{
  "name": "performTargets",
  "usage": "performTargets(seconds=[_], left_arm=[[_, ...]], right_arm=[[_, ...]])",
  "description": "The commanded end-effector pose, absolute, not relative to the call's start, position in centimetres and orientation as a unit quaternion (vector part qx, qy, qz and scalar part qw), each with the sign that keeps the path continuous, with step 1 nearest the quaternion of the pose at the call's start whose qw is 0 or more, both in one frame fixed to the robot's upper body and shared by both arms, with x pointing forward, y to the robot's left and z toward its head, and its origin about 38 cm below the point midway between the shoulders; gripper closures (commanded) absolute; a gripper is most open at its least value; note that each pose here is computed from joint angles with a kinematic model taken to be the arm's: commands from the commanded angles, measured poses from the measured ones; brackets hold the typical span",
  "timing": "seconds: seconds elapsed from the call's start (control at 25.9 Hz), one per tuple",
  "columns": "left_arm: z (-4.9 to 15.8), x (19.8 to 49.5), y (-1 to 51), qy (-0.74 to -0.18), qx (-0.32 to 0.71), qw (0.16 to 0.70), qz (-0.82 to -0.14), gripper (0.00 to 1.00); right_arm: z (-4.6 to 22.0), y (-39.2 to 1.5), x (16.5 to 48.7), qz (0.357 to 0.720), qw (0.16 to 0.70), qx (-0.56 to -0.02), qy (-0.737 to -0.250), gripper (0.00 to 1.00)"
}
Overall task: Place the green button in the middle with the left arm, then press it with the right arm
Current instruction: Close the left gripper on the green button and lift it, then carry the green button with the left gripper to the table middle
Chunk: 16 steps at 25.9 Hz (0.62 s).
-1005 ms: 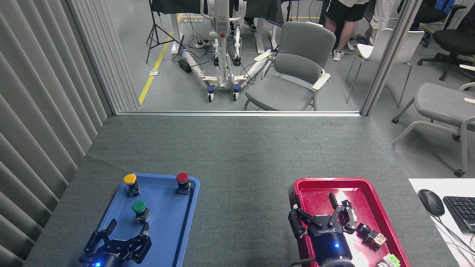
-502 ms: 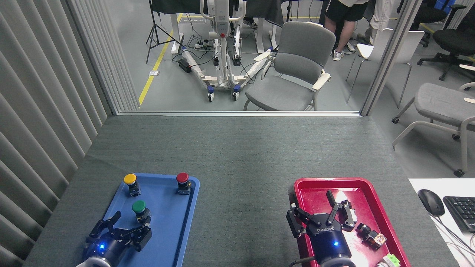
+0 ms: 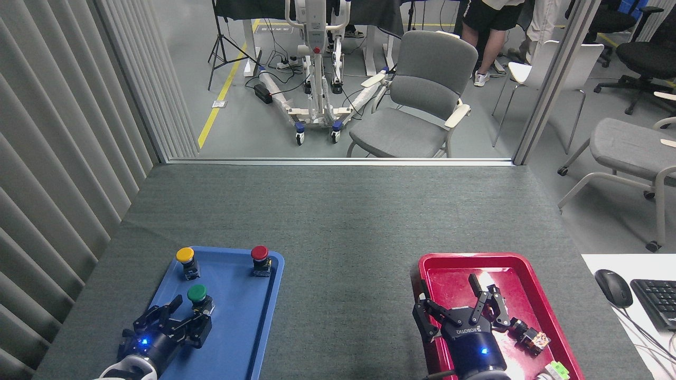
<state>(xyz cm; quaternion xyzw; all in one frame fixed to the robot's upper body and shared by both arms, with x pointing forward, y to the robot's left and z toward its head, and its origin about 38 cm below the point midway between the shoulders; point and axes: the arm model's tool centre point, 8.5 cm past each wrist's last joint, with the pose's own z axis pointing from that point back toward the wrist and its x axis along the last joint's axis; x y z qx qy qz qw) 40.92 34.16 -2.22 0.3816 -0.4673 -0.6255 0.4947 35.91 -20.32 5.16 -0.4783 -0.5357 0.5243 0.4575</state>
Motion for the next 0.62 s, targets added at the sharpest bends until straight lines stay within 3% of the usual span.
performTargets(seconds=[0.0, 0.08, 0.12, 0.19, 0.35, 0.5, 0.58], left_arm=[[-2.4, 41.0, 33.7, -0.468, 0.379, 0.49, -0.63, 0.41], [-2.5, 40.9, 33.5, -0.468, 0.377, 0.488, -0.632, 0.53], [-2.4, 40.9, 33.4, -0.472, 0.377, 0.486, -0.632, 0.65], [-2.5, 40.8, 33.0, -0.479, 0.373, 0.475, -0.637, 0.97], [-1.8, 40.5, 32.0, -0.521, 0.367, 0.435, -0.636, 1.0], [3.2, 40.9, 25.0, -0.628, 0.334, 0.31, -0.63, 1.0], [3.4, 40.7, 21.3, -0.639, 0.325, 0.285, -0.636, 1.0]], right_arm=[[5.2, -20.5, 35.9, 0.524, 0.457, -0.48, -0.535, 0.01], [5.2, -20.5, 35.9, 0.522, 0.457, -0.481, -0.536, 0.01], [5.1, -20.4, 35.9, 0.523, 0.457, -0.48, -0.536, 0.01], [5.0, -20.4, 35.8, 0.524, 0.457, -0.48, -0.535, 0.01], [5.0, -20.5, 35.7, 0.523, 0.458, -0.481, -0.534, 0.01], [5.0, -20.3, 35.6, 0.524, 0.458, -0.48, -0.535, 0.01], [4.5, -20.5, 35.1, 0.527, 0.461, -0.477, -0.531, 0.01]])
